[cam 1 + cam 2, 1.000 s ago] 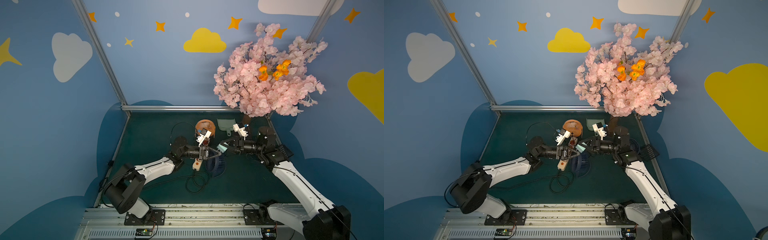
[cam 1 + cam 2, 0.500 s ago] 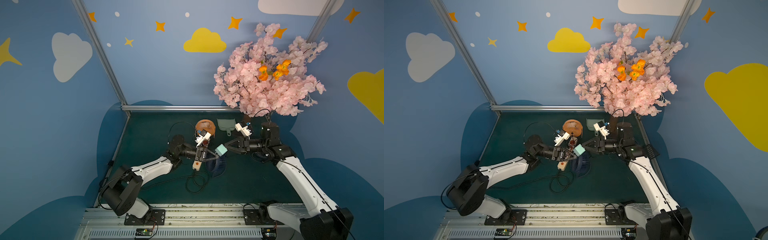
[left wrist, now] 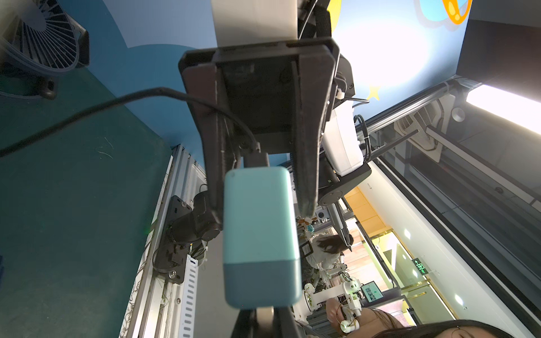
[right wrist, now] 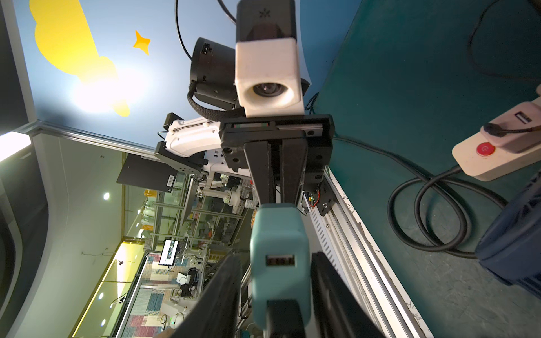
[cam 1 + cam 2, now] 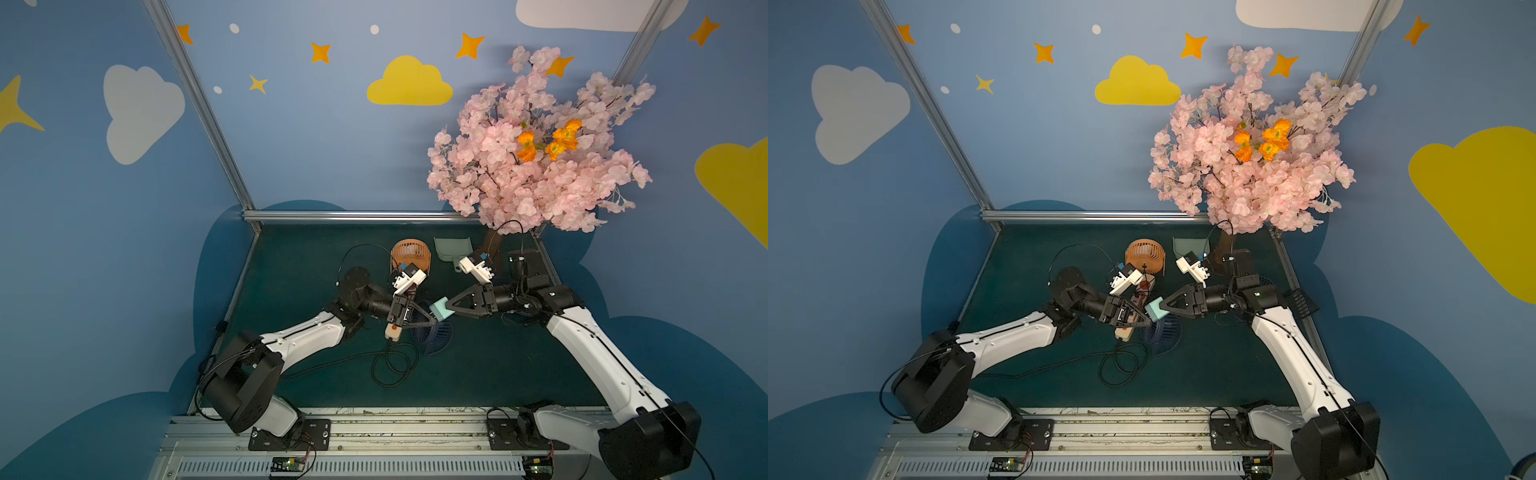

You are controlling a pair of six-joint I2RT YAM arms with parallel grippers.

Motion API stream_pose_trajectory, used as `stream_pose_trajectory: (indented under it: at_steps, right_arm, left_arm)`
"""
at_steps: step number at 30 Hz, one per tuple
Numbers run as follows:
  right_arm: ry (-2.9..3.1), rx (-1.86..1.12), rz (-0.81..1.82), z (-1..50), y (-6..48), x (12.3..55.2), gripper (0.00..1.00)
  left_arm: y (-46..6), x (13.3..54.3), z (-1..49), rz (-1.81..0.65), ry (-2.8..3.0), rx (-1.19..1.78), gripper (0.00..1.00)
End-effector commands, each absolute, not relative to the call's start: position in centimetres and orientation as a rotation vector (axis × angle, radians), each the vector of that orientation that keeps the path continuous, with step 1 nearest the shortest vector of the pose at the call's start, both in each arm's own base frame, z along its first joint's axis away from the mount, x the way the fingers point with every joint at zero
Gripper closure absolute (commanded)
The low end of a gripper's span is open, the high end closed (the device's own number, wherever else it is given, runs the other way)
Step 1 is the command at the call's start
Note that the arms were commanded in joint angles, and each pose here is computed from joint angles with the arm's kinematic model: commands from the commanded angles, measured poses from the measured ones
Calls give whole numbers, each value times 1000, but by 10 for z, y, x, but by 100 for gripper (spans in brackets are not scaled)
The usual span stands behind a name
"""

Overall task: Plug the desk fan into the power strip
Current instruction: Pick up the plug from the center of the board, then adjust the socket at the center of the board.

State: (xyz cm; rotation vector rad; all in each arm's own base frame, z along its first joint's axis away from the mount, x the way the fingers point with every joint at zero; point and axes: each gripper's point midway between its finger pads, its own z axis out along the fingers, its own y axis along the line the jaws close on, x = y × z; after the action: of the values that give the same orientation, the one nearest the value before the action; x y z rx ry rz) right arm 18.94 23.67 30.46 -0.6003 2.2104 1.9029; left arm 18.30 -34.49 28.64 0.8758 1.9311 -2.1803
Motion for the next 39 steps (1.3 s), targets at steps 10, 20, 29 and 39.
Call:
stream_pose_trajectory:
  at_steps: [10,20,29,39]
  right_arm:
    - [2242,-618,1855,295,243,199,95]
    - [2520,-90,1187,239,205,263,100]
    - [2513,179,696,231,188,287,100]
    - [2525,111,488,233,196,301,100]
  left_arm:
    - [-337,187,272,-2089,1960,879,49]
    - [-240,272,150,-1000,2388,399,4]
    - [-250,288,86,-984,2451,439,0]
    - [-294,266,57,-1186,2448,622,0]
